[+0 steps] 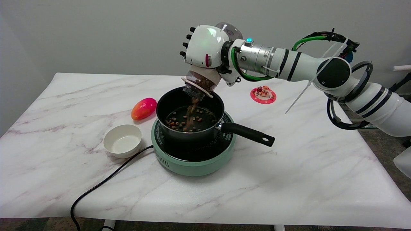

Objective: Pour the contents of the bottle into the soup pot.

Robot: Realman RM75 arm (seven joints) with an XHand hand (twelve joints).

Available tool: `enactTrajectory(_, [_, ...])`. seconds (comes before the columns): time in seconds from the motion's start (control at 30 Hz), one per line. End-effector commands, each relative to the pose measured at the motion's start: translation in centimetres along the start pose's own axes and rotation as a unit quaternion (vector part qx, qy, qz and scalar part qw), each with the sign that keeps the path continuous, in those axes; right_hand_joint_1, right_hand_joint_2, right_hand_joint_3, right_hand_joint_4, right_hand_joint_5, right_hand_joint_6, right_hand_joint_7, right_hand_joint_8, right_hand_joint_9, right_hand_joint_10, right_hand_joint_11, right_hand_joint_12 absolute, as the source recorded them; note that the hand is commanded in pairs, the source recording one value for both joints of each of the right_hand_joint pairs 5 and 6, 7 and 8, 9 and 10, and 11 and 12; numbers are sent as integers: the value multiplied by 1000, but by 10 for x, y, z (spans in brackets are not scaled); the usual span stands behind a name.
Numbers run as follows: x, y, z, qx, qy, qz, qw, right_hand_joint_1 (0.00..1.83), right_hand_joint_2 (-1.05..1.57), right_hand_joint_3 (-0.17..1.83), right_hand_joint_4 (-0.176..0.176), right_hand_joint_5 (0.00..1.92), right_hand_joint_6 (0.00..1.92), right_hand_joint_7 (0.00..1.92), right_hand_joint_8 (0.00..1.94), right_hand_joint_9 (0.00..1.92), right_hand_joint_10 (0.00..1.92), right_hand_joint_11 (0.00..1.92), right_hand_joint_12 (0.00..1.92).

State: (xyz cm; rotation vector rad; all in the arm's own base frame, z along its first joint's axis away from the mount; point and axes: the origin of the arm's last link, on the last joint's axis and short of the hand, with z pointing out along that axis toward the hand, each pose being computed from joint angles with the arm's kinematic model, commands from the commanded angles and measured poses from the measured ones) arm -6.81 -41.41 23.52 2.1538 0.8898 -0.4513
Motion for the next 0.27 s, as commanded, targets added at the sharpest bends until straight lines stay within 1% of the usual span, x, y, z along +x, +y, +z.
enactTrajectory(0.03, [-23,16,-9,-86,25,227,970,1480,1047,568,0,1920,1920,1920,1920,1413,1413,1247,1247])
enactTrajectory(0.17, [-38,23,-17,-120,22,299,946,1500,1010,595,0,1920,1920,1920,1920,1390,1390,1231,1231])
enactTrajectory(0.2, [-40,24,-19,-127,23,315,940,1513,977,628,0,1920,1920,1920,1920,1382,1382,1224,1224])
enactTrajectory(0.27, [-48,28,-27,-149,33,386,910,1518,967,634,0,1920,1920,1920,1920,1375,1375,1223,1223])
